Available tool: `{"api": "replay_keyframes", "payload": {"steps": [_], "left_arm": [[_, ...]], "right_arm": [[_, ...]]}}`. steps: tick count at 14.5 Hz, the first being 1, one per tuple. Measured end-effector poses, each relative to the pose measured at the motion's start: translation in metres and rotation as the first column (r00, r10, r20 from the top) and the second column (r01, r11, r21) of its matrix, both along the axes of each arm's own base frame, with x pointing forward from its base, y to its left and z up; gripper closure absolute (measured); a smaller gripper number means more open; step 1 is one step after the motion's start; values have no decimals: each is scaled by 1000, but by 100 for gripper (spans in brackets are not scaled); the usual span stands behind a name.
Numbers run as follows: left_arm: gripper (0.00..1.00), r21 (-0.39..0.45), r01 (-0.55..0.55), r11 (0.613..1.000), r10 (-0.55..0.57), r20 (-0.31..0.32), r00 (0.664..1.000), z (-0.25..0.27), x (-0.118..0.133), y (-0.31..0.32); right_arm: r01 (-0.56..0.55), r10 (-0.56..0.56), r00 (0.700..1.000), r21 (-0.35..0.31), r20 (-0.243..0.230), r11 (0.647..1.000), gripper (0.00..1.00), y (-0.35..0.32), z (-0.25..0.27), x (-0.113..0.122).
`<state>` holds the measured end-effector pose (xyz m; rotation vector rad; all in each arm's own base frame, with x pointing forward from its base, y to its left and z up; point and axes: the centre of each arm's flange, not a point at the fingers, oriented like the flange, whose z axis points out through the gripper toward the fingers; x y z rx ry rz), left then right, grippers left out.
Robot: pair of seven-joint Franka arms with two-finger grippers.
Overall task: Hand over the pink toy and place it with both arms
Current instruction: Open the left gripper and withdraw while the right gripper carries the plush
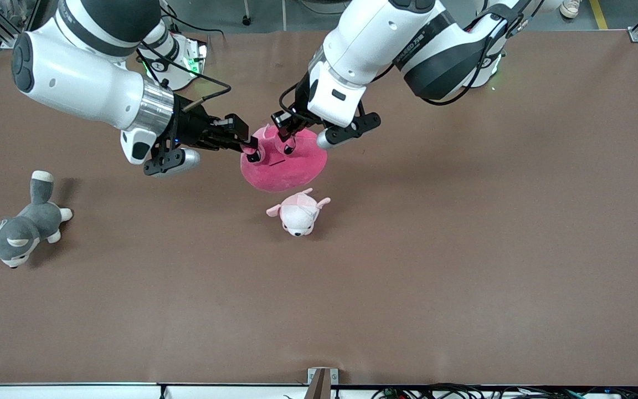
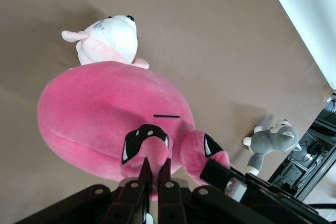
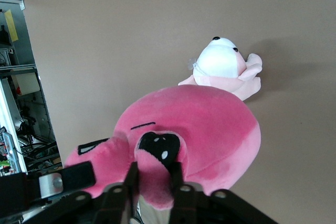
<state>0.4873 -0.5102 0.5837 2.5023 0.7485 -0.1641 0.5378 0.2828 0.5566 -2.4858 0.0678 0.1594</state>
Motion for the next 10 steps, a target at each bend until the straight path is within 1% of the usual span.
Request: {"api": "replay_keyframes", "payload": {"steps": [1, 2, 3, 4, 6, 7, 8, 10], "left_arm": [[93, 0, 2, 1000, -2, 0, 1000, 0, -1, -1], [93, -1, 2, 1000, -2, 0, 1000, 0, -1, -1], [93, -1, 2, 1000, -2, 0, 1000, 0, -1, -1], [93, -1, 2, 1000, -2, 0, 1000, 0, -1, -1], [93, -2, 2, 1000, -2, 1, 1000, 0, -1, -1], [89, -2, 1, 1000, -1, 2, 1000, 0, -1, -1], [81, -4, 1, 1000, -1, 3, 1000, 0, -1, -2], [59, -1, 1, 1000, -1, 8, 1000, 1, -1, -1]], "right_arm": [[-1, 0, 1000, 0, -1, 1000, 74, 0, 0, 0], [-1, 1, 1000, 0, -2, 1000, 78, 0, 0, 0], [-1, 1, 1000, -1, -2, 1000, 90, 0, -1, 0], [-1, 1, 1000, -1, -2, 1000, 92, 0, -1, 0], [-2, 2, 1000, -1, -3, 1000, 93, 0, -1, 0], [-2, 2, 1000, -1, -3, 1000, 93, 0, -1, 0], [-2, 2, 1000, -1, -4, 1000, 93, 0, -2, 0], [-2, 2, 1000, -2, -7, 1000, 93, 1, -4, 1]]}}
